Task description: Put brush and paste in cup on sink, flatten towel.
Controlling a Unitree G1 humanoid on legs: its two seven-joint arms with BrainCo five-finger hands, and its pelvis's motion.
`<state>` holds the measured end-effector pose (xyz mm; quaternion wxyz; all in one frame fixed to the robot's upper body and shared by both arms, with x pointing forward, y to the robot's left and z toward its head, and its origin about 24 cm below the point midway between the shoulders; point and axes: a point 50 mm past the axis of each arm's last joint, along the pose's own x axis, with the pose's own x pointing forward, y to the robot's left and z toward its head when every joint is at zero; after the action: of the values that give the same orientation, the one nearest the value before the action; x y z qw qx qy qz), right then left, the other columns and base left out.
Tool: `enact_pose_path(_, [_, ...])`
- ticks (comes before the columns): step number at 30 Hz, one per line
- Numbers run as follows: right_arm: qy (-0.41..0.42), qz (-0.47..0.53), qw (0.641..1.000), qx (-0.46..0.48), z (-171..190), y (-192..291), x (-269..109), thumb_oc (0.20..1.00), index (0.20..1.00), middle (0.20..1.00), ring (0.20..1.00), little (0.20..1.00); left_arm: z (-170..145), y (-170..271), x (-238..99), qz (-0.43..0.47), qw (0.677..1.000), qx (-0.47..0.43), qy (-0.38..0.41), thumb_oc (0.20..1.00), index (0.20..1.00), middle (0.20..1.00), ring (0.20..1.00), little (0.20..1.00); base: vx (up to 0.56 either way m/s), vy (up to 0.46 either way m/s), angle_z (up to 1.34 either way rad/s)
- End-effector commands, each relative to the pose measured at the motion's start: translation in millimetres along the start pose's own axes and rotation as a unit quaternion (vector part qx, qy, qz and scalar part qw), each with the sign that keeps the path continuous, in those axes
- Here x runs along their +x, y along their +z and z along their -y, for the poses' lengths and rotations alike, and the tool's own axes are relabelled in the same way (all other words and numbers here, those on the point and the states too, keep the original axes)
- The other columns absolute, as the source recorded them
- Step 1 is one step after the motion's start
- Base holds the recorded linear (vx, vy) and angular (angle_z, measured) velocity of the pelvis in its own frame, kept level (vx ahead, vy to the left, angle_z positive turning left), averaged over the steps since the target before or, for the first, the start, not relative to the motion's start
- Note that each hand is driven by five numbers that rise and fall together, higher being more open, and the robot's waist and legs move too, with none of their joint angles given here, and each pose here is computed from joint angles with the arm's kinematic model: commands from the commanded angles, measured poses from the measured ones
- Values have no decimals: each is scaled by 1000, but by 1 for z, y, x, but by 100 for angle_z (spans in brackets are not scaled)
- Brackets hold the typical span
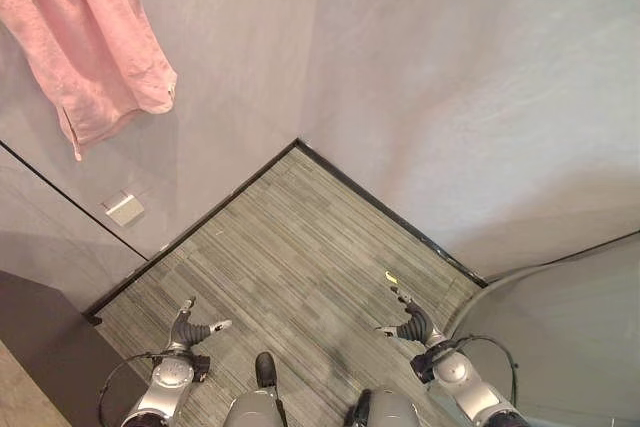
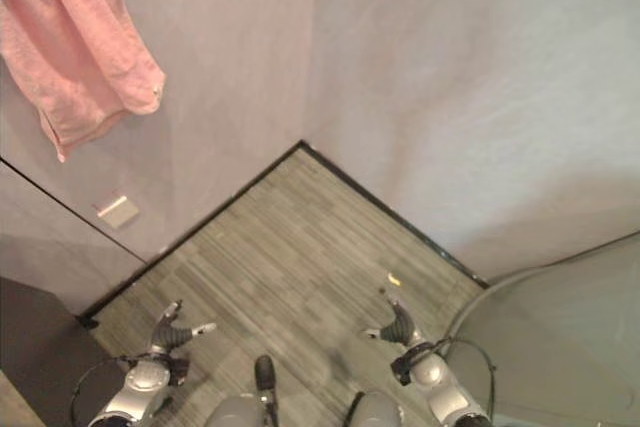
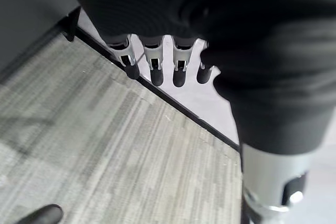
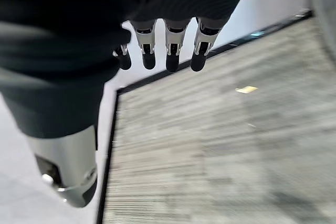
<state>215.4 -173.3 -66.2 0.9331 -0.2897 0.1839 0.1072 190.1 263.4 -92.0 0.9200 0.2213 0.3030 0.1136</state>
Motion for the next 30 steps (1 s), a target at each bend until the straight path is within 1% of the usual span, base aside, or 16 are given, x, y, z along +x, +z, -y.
enact_pose_path(1, [-36, 45, 998, -11, 23, 14, 2, 1000, 1000, 1000, 1000, 1000, 1, 7, 2, 27, 999, 23, -3, 1000, 1000, 1000, 1000, 1000, 222, -61, 69])
enact_pose_path(5, [-41, 35, 998, -18, 26, 7, -4, 1000, 1000, 1000, 1000, 1000, 7, 4, 0, 21, 999, 28, -15, 1000, 1000, 1000, 1000, 1000, 225, -76, 93])
enact_pose_path(9, [-35, -3, 999, -23, 27, -13, -13, 1000, 1000, 1000, 1000, 1000, 17, -1, -5, 16, 999, 26, -34, 1000, 1000, 1000, 1000, 1000, 285, -92, 147])
enact_pose_path(12, [-28, -20, 999, -24, 24, -20, -13, 1000, 1000, 1000, 1000, 1000, 20, -5, -6, 6, 999, 25, -37, 1000, 1000, 1000, 1000, 1000, 187, -113, 73])
enact_pose_path(13, [-27, -42, 999, -2, 22, -28, -12, 1000, 1000, 1000, 1000, 1000, 21, -13, -8, -15, 999, 19, -33, 1000, 1000, 1000, 1000, 1000, 162, -104, 38])
enact_pose_path(14, [-27, -42, 999, -2, 22, -28, -12, 1000, 1000, 1000, 1000, 1000, 21, -13, -8, -15, 999, 19, -33, 1000, 1000, 1000, 1000, 1000, 218, -151, 45])
enact_pose_path(15, [-29, -51, 998, 18, 21, -31, -12, 1000, 1000, 1000, 1000, 1000, 22, -18, -9, -27, 999, 13, -31, 1000, 1000, 1000, 1000, 1000, 188, -150, 38])
enact_pose_path(16, [-34, -67, 995, 59, 19, -35, -10, 1000, 1000, 1000, 1000, 1000, 22, -25, -11, -49, 998, 3, -25, 1000, 1000, 1000, 1000, 1000, 187, -150, 30])
enact_pose_path(19, [-33, -82, 994, 67, 18, -40, -10, 1000, 1000, 1000, 1000, 1000, 22, -28, -11, -56, 998, 5, -28, 1000, 1000, 1000, 1000, 1000, 192, -145, 19])
enact_pose_path(21, [-36, -89, 994, 57, 23, -44, -12, 1000, 1000, 1000, 1000, 1000, 23, -25, -10, -55, 998, 5, -30, 1000, 1000, 1000, 1000, 1000, 199, -166, 33])
enact_pose_path(24, [-59, -108, 991, 56, 32, -52, -15, 1000, 1000, 1000, 1000, 1000, 28, -6, -2, -25, 999, 6, -39, 1000, 1000, 1000, 1000, 1000, 43, -67, 76])
enact_pose_path(27, [-67, -118, 989, 63, 32, -55, -17, 1000, 1000, 1000, 1000, 1000, 30, 6, 2, -6, 999, 12, -45, 1000, 1000, 1000, 1000, 1000, 76, -22, 86])
enact_pose_path(30, [-67, -125, 988, 65, 30, -58, -18, 1000, 1000, 1000, 1000, 1000, 30, 7, 2, -2, 999, 18, -48, 1000, 1000, 1000, 1000, 1000, 184, 50, 20])
